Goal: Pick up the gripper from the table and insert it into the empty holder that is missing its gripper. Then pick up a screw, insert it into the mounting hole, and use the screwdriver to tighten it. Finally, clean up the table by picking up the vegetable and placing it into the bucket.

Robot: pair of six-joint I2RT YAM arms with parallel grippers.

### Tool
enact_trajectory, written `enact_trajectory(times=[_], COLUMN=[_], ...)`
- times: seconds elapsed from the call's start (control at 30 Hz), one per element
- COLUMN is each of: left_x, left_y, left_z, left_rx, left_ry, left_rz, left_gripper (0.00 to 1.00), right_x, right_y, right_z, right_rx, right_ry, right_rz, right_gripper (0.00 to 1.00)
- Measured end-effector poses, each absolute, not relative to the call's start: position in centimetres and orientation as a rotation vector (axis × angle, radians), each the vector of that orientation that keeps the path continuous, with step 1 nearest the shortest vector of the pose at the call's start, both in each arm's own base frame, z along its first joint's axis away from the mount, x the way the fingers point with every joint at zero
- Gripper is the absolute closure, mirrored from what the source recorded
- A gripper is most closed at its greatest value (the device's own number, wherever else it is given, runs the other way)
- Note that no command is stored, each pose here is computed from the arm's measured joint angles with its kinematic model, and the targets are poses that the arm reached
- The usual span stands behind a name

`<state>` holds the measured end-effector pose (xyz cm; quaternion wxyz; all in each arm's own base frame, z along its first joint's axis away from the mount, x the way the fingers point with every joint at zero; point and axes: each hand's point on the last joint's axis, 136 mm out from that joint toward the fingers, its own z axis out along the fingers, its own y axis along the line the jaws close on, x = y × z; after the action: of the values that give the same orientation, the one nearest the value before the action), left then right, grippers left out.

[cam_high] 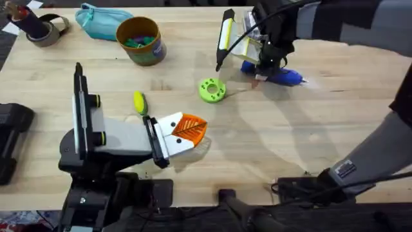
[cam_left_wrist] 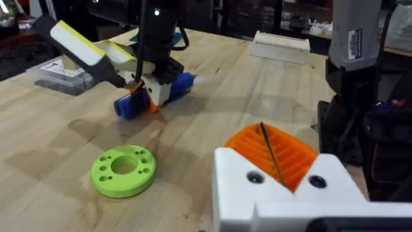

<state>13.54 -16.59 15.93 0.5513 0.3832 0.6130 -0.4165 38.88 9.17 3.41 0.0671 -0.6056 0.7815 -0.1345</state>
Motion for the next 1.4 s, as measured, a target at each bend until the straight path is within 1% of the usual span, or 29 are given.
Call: enact_trajectory(times=[0.2,0.23,0.27,0.3,0.4,0.43,0.47,0.5,0.6,0.67,0.73,0.8,0.87,0.97,1.03,1.13,1.23,1.33,1.4], left_x=[13.5,13.5,13.5,13.5,13.5,13.5,13.5,13.5,13.5,13.6,14.0,14.3,14.6,15.3,15.7,16.4,17.8,19.7,21.1], left_y=[-16.6,-16.6,-16.6,-16.6,-16.6,-16.6,-16.6,-16.6,-16.6,-16.6,-16.5,-16.3,-16.1,-15.7,-15.3,-14.8,-14.2,-13.3,-12.4], left_z=[15.9,15.9,15.9,15.9,15.9,15.9,15.9,15.9,16.0,16.4,17.5,18.8,19.3,19.9,21.5,24.8,26.7,26.5,25.5], left_rx=[0.906,0.908,0.907,0.906,0.907,0.904,0.904,0.904,0.903,0.9,0.894,0.874,0.845,0.782,0.75,0.718,0.662,0.574,0.493], left_ry=[1.45,1.449,1.45,1.451,1.45,1.453,1.453,1.452,1.45,1.435,1.389,1.347,1.345,1.383,1.389,1.395,1.486,1.669,1.817], left_rz=[-0.986,-0.983,-0.985,-0.986,-0.986,-0.989,-0.989,-0.989,-0.989,-0.983,-0.948,-0.916,-0.909,-0.911,-0.896,-0.868,-0.867,-0.883,-0.876], left_gripper=[0.994,0.886,0.749,0.589,0.134,0.044,0.023,0.016,0.015,0.015,0.015,0.015,0.015,0.015,0.015,0.015,0.015,0.015,0.015], right_x=[38.9,38.9,39.0,39.2,39.3,39.1,38.9,38.9,39.0,39.0,38.5,37.7,36.5,35.0,34.2,31.9,29.8,27.8,26.8], right_y=[9.1,9.1,9.1,9.1,8.8,8.7,8.6,8.6,8.9,9.4,10.0,10.3,10.2,9.7,9.6,8.9,8.2,7.5,7.1], right_z=[3.4,3.4,3.5,3.7,4.5,4.8,5.2,5.8,8.8,12.2,16.1,20.1,23.6,26.9,28.2,28.6,28.8,28.7,28.6], right_rx=[-1.826,-1.821,-1.817,-1.802,-1.758,-1.741,-1.722,-1.688,-1.535,-1.403,-1.268,-1.133,-0.996,-0.79,-0.665,-0.448,-0.249,-0.126,-0.078], right_ry=[2.355,2.359,2.356,2.355,2.37,2.381,2.392,2.399,2.392,2.356,2.3,2.24,2.196,2.174,2.175,2.25,2.304,2.348,2.369], right_rz=[-0.407,-0.409,-0.415,-0.424,-0.452,-0.452,-0.453,-0.453,-0.452,-0.432,-0.398,-0.357,-0.311,-0.229,-0.167,-0.055,0.036,0.083,0.097], right_gripper=[0.921,0.876,0.76,0.66,0.209,0.068,0.024,0.011,0.006,0.006,0.006,0.006,0.006,0.006,0.006,0.006,0.006,0.007,0.007])
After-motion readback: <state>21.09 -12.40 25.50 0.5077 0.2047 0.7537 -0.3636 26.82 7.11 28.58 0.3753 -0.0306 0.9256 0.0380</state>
